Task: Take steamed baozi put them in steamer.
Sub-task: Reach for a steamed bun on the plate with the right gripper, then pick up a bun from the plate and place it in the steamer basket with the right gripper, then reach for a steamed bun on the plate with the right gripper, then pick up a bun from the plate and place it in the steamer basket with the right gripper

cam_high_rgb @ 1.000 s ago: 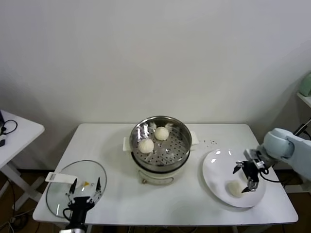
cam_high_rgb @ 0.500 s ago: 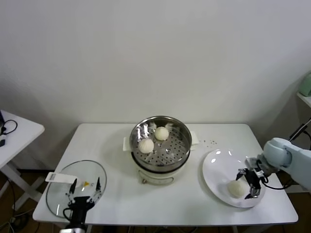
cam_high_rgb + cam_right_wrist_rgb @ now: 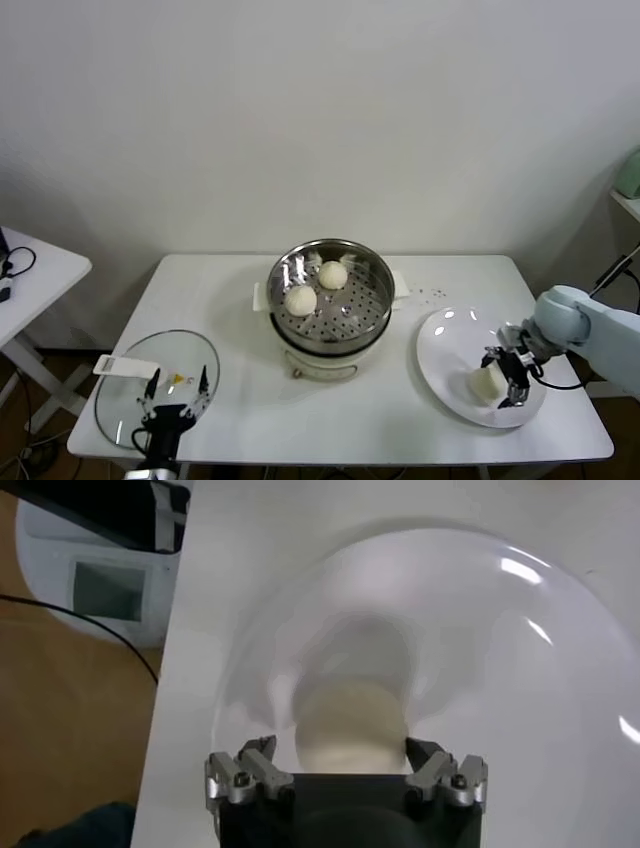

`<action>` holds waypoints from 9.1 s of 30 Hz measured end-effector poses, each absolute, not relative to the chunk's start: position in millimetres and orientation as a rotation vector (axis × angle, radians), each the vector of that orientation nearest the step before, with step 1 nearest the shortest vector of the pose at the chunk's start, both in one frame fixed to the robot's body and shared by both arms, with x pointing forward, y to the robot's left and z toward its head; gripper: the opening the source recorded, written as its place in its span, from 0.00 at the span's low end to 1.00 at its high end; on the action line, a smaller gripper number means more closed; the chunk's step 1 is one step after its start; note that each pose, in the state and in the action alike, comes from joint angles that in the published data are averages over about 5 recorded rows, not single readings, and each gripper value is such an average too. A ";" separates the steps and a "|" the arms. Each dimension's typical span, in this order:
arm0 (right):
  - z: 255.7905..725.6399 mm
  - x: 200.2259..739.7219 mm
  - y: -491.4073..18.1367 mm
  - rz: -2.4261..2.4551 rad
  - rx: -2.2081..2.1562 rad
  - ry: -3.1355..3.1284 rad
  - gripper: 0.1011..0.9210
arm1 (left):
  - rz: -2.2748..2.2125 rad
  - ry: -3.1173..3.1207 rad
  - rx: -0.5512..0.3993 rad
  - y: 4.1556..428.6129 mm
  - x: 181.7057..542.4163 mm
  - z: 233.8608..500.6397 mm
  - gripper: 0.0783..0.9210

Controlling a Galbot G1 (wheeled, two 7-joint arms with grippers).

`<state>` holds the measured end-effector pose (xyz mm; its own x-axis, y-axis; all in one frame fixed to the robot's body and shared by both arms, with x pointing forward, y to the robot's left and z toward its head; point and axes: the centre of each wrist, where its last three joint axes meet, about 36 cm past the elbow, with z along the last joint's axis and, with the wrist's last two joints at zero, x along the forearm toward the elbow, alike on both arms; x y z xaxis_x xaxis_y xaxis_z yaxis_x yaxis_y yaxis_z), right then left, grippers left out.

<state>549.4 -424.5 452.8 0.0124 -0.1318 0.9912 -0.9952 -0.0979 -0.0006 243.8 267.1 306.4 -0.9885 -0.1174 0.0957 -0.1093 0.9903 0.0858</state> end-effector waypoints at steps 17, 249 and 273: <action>453.3 553.8 -425.7 1.209 1.373 -1.264 0.71 | -0.125 -3.031 0.168 266.4 242.8 305.9 0.88; 457.3 589.3 -483.7 1.292 1.197 -1.264 0.73 | -0.180 -3.013 0.051 244.3 267.6 319.6 0.88; 631.0 676.3 -393.8 1.112 1.254 -1.616 0.72 | -0.157 -3.042 0.007 232.9 270.1 328.4 0.88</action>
<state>676.3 -393.8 631.0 -0.1976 -0.2838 0.9383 -0.9777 0.1258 -0.1679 270.1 232.9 328.4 -0.9954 -0.0093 0.0953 0.0006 0.9947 0.1031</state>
